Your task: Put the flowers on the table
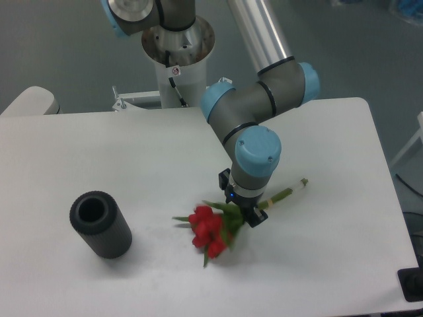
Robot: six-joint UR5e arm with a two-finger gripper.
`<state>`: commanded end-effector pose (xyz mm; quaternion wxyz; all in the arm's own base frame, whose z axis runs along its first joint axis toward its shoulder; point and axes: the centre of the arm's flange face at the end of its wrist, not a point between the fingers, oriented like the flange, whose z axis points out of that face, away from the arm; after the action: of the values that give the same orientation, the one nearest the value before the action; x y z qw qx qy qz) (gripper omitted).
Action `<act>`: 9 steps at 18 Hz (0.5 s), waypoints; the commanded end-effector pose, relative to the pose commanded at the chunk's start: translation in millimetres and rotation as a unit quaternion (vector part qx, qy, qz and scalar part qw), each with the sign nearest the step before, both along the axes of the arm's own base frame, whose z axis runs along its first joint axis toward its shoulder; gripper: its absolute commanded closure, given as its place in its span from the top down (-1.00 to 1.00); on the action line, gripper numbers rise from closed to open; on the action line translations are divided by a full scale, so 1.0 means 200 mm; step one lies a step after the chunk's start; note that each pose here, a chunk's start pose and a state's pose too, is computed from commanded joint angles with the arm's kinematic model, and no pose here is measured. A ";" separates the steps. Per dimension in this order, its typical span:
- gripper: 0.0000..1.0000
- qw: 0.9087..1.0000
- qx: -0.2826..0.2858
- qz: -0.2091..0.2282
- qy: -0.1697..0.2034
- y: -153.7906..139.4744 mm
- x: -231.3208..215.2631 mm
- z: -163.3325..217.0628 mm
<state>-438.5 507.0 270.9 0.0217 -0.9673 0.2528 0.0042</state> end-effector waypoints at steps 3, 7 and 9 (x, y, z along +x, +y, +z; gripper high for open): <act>1.00 1.000 0.003 0.001 0.005 0.05 -0.08 0.01; 1.00 1.000 0.010 0.006 0.014 0.02 -0.23 0.05; 1.00 0.999 0.010 -0.025 0.017 0.00 -0.26 0.05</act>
<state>-490.4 507.7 281.4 0.0273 -0.9601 0.2773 0.0231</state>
